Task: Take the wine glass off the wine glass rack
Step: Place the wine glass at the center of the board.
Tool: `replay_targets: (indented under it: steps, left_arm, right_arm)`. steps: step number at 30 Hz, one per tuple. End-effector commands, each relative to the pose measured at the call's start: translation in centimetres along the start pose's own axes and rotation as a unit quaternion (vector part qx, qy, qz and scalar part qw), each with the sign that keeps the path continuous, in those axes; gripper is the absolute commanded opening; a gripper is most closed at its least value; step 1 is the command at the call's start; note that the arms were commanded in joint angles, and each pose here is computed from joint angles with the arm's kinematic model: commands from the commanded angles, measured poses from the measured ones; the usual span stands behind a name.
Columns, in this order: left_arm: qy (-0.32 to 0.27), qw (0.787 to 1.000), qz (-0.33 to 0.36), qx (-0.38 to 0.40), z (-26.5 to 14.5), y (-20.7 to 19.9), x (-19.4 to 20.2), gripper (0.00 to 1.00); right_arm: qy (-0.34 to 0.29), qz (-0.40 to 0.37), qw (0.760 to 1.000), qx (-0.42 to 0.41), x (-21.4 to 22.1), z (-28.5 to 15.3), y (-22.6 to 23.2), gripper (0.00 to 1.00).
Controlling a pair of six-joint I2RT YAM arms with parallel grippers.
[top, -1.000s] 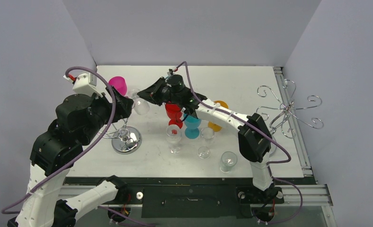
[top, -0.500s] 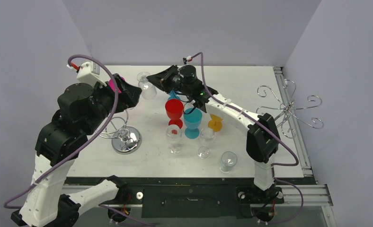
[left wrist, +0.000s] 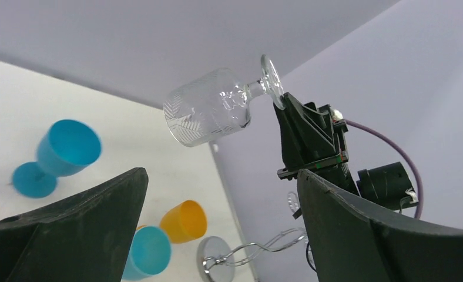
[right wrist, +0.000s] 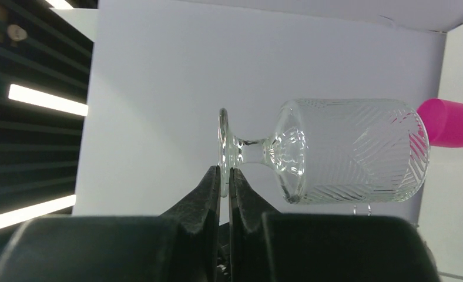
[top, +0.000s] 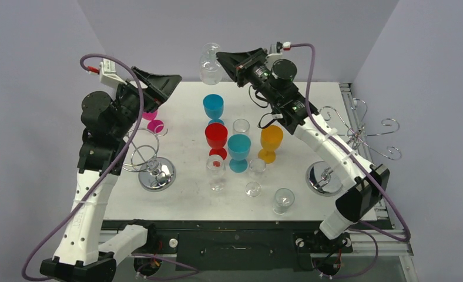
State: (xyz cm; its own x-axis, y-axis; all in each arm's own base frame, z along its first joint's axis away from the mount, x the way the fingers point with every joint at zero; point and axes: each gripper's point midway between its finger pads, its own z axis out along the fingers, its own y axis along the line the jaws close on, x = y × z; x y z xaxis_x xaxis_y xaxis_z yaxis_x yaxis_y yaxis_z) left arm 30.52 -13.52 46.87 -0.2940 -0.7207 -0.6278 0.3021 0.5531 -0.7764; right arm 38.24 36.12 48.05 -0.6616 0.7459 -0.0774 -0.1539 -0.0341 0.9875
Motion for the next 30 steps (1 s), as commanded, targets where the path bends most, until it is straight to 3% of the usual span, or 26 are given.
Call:
replay_targets:
  steps: [1, 9, 30]
  left_arm:
    - [-0.028, 0.980, -0.039, 0.192, -0.7, -7.4, -2.2, 0.96]
    - [-0.029, 0.953, -0.092, 0.286, 0.8, -8.8, -1.2, 0.96]
    - [0.022, 0.934, -0.152, 0.322, 5.6, -10.0, 5.3, 0.96]
  right_arm:
    - [-0.039, 0.012, 0.994, -0.104, -2.2, -4.2, 9.1, 0.00]
    - [-0.042, 0.041, 0.988, -0.142, -2.6, -7.2, 12.8, 0.00]
    - [-0.033, 0.079, 0.981, -0.175, -2.7, -10.6, 15.2, 0.00]
